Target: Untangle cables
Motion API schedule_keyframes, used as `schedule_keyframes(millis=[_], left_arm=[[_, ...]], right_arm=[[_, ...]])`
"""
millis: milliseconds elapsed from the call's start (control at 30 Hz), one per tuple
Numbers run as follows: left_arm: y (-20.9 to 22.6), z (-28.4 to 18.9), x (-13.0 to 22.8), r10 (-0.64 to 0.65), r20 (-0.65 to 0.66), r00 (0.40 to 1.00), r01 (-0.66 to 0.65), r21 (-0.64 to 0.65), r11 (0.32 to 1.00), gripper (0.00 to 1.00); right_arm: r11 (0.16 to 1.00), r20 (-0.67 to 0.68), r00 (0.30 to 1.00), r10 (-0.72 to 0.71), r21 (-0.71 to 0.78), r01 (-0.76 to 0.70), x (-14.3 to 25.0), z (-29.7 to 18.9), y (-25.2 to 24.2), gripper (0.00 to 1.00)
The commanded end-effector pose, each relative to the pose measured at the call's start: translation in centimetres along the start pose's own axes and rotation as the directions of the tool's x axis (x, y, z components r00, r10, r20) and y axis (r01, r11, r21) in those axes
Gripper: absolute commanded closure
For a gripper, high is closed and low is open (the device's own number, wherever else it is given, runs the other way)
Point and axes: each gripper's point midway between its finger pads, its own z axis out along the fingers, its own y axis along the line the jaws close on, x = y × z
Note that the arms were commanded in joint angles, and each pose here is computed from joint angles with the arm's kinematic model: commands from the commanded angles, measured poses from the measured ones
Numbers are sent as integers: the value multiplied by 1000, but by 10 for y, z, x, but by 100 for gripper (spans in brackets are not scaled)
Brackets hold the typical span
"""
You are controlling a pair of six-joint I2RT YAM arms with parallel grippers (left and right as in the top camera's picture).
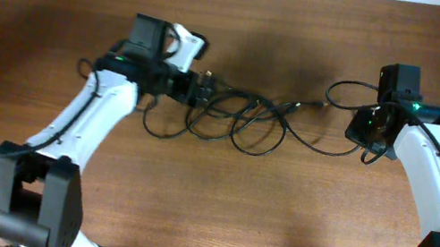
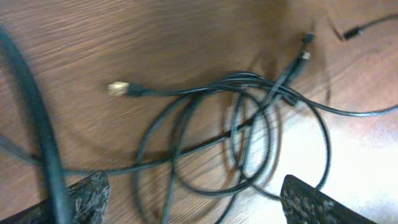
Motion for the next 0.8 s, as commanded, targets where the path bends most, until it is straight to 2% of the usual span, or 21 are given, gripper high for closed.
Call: schedule_keyframes(millis=[0, 133, 300, 533, 567, 600, 633, 700, 767], left_arm=[[-24, 24, -2, 108, -14, 994, -107, 10, 994, 10], [-42, 46, -2, 157, -9, 987, -157, 41, 987, 10], [-37, 79, 19, 160, -82, 984, -159, 20, 987, 10], [-40, 96, 43, 152, -162, 975, -147, 41, 988, 16], [-40, 96, 44, 150, -166, 975, -145, 41, 989, 25], [-40, 96, 44, 150, -168, 974, -145, 41, 989, 39], [-40, 96, 46, 148, -173, 974, -143, 40, 989, 69], [-30, 95, 49, 142, -195, 970, -147, -11, 989, 97], [-7, 89, 57, 119, -243, 963, -153, -128, 980, 100]], right_arm=[[1000, -8, 1000, 5, -1, -5, -1, 2, 0, 96], [1000, -9, 1000, 6, -1, -6, -1, 2, 0, 96], [1000, -11, 1000, 5, 0, -5, 0, 3, 0, 96], [1000, -12, 1000, 5, 1, -5, 0, 3, 0, 96], [1000, -11, 1000, 5, 0, -5, 0, 3, 0, 96], [1000, -11, 1000, 5, 0, -5, 0, 3, 0, 96], [1000, -12, 1000, 5, 1, -5, 0, 3, 0, 96], [1000, -16, 1000, 3, 2, -3, 1, 3, -1, 96], [1000, -18, 1000, -22, 3, 23, 1, 3, -1, 96]])
